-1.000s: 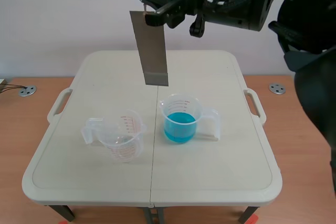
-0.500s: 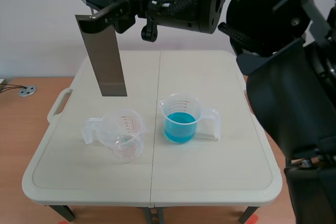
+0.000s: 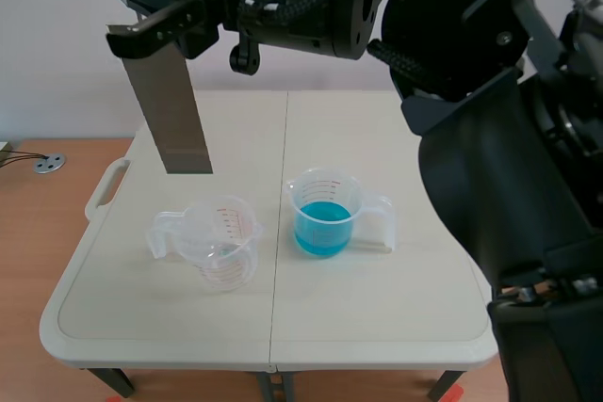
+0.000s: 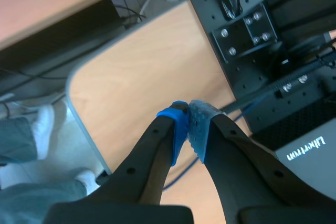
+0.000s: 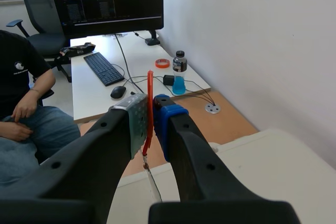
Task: Hold the metal plate by the orange handle, dip it into the blue solution, take it out and point at it, then put the plate back in the beaker on the left.
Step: 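Put the plate into the left beaker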
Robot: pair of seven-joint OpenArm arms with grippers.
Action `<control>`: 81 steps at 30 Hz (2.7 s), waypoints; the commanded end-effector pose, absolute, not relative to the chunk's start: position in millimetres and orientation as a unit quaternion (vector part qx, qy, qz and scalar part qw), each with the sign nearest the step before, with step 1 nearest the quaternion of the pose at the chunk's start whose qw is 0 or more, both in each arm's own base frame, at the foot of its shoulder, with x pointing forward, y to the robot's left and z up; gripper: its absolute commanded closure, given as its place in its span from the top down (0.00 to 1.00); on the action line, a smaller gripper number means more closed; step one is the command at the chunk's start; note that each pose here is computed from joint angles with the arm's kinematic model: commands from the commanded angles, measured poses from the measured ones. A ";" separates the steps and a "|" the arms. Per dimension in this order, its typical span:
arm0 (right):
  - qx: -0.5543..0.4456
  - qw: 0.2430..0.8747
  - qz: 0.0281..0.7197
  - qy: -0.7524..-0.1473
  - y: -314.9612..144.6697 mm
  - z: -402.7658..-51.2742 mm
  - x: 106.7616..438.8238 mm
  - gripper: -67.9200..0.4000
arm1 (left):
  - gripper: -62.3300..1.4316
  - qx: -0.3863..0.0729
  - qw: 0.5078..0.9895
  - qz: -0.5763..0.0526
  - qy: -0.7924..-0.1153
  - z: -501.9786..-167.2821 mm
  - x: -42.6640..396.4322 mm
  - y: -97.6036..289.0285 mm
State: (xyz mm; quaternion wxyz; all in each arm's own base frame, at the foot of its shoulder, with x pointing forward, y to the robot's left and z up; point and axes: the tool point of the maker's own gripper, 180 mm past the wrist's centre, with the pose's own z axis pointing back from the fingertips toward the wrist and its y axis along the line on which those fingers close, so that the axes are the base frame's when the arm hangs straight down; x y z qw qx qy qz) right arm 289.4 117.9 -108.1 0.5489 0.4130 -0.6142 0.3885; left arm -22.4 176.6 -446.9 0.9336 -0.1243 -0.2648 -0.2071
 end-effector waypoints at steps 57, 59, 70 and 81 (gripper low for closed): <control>0.452 0.655 0.336 -0.504 136.1 -232.1 312.7 0.02 | 0.07 -0.127 0.930 -0.204 -0.279 -445.4 -12.6 175.2; 0.454 0.660 0.333 -0.498 135.9 -238.1 312.5 0.02 | 0.07 -0.127 0.930 -0.204 -0.279 -445.4 -12.6 175.2; 0.459 0.668 0.322 -0.489 135.2 -248.7 312.6 0.02 | 0.07 -0.127 0.930 -0.204 -0.279 -445.4 -12.6 175.2; 0.457 0.669 0.321 -0.491 133.6 -248.5 314.2 0.31 | 0.09 -0.127 0.930 -0.204 -0.279 -445.5 -12.7 175.2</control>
